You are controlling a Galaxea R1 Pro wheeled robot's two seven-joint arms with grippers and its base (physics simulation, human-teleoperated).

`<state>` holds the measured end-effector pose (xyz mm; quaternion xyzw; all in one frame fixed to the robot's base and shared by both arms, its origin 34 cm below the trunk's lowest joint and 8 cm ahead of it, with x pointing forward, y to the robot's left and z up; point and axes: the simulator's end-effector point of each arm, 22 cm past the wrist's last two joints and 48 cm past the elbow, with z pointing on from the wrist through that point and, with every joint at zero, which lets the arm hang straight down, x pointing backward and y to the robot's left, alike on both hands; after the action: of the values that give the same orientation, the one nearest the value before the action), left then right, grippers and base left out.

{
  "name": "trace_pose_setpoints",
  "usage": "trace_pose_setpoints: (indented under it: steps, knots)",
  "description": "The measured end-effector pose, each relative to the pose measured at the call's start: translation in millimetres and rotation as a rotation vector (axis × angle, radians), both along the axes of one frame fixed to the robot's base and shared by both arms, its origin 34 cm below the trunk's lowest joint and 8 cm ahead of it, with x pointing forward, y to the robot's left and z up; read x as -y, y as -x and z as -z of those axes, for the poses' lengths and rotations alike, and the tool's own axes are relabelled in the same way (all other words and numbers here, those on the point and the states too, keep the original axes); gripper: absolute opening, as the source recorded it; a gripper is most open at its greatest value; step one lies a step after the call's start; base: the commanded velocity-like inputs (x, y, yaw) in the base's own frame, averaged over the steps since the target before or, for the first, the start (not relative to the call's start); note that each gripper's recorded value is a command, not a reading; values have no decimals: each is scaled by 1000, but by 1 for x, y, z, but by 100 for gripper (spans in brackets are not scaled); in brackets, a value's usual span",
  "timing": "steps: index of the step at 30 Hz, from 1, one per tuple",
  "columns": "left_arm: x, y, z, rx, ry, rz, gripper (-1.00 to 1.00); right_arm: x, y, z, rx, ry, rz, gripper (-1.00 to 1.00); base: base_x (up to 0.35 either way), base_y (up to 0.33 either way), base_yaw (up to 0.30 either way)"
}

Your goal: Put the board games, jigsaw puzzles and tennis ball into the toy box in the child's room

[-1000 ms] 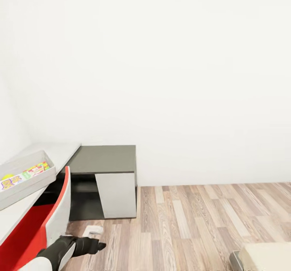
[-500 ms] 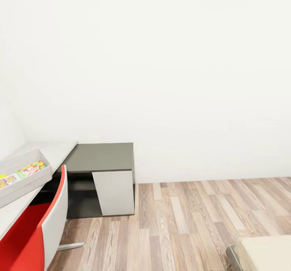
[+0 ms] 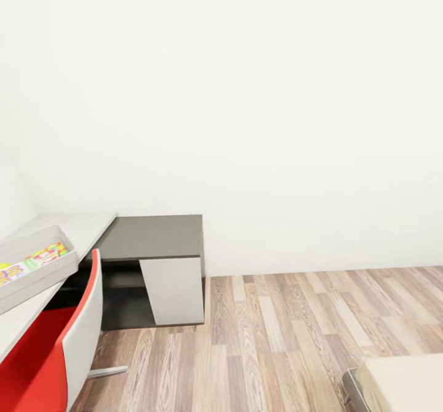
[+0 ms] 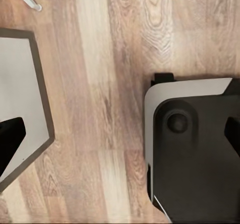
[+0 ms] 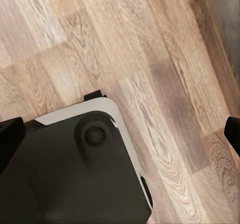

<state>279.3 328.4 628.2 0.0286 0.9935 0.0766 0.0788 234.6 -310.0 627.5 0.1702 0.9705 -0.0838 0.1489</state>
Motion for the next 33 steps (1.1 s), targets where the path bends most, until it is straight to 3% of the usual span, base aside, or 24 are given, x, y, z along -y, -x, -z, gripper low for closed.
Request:
trace_pose_setpoints:
  steps: [7, 16, 33]
  knots:
    - [0, 31, 5, -38, -1, -1, 100, 3, 12, 1, -18, 4, 3, 100, 0, 0, 148]
    - [5, 69, 9, -69, 6, -12, 100, 14, 52, 2, -67, 22, 10, 100, 0, 0, 24]
    - [3, 70, 8, -23, -4, -38, 100, 4, 66, 4, -85, 8, 19, 100, 0, 0, 0]
